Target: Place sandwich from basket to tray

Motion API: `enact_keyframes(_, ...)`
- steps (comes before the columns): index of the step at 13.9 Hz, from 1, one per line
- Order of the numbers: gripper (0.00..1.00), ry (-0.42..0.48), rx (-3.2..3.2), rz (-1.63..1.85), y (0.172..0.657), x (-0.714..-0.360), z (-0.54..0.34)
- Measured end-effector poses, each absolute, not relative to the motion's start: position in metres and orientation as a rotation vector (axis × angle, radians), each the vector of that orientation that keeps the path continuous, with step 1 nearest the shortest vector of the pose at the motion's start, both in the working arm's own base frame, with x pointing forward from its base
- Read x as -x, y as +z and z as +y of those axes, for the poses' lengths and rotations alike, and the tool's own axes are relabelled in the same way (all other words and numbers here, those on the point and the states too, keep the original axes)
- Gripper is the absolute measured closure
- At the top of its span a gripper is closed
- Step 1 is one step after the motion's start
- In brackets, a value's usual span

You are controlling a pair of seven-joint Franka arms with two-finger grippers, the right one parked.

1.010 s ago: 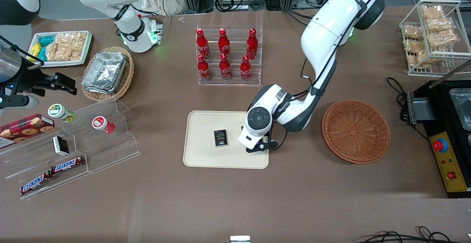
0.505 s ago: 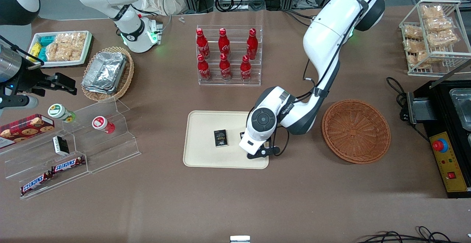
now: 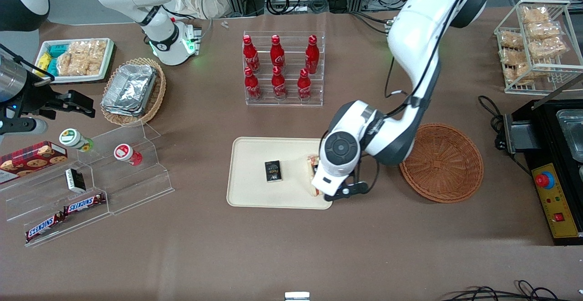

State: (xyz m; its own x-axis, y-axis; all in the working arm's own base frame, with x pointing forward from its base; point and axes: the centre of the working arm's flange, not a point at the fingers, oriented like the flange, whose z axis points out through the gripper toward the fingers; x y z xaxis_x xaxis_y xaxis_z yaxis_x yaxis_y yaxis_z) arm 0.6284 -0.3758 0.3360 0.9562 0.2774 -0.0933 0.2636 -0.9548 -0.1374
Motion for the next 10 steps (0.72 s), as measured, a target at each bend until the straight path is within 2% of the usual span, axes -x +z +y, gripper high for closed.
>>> enact_keyframes(4,0.00,0.133,3.016,-0.413,0.413,-0.657,-0.272)
enact_keyframes(6,0.00,0.146,3.066,-0.374,0.443,-0.653,-0.225)
enact_keyframes(10,0.00,0.054,3.099,-0.191,0.470,-0.625,-0.166)
